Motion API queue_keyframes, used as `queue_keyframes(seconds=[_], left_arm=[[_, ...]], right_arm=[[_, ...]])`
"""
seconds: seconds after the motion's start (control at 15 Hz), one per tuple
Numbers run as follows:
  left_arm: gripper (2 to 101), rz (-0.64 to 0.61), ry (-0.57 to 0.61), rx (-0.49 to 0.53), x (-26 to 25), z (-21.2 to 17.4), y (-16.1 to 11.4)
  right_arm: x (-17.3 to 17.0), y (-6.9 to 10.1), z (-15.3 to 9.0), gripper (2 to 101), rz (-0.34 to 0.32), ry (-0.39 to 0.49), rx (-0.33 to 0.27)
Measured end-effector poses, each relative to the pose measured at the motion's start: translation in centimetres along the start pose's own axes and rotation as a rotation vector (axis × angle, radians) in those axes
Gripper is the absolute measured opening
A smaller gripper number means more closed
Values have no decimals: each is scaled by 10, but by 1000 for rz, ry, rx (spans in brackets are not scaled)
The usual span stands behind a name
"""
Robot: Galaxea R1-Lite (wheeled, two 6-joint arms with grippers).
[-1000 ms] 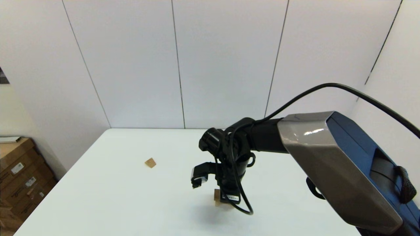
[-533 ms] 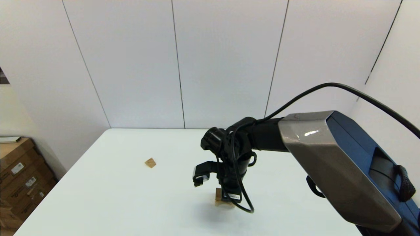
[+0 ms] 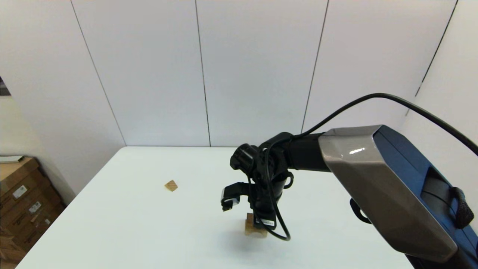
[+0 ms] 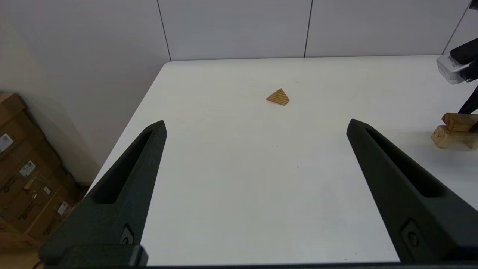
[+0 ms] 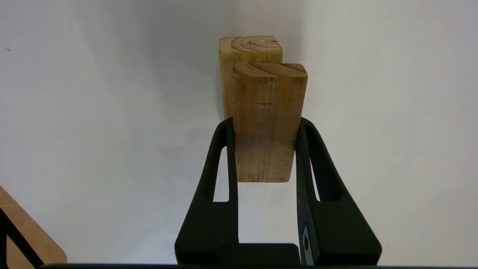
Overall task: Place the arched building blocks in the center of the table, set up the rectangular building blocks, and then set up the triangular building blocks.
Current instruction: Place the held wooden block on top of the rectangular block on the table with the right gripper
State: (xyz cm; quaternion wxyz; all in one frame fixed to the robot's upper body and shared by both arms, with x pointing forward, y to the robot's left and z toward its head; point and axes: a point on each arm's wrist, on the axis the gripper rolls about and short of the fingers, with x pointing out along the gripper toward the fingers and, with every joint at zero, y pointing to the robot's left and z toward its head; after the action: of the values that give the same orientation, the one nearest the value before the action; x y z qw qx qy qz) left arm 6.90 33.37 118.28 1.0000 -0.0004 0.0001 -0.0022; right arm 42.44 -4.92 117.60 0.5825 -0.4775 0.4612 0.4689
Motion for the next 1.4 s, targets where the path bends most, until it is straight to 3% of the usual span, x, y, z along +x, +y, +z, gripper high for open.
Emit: queue_keyframes(seconds=[1.4], left_arm=[[978, 0, 0, 0, 0, 0, 0]], right_arm=[[0, 6, 4, 242, 14, 7, -15]])
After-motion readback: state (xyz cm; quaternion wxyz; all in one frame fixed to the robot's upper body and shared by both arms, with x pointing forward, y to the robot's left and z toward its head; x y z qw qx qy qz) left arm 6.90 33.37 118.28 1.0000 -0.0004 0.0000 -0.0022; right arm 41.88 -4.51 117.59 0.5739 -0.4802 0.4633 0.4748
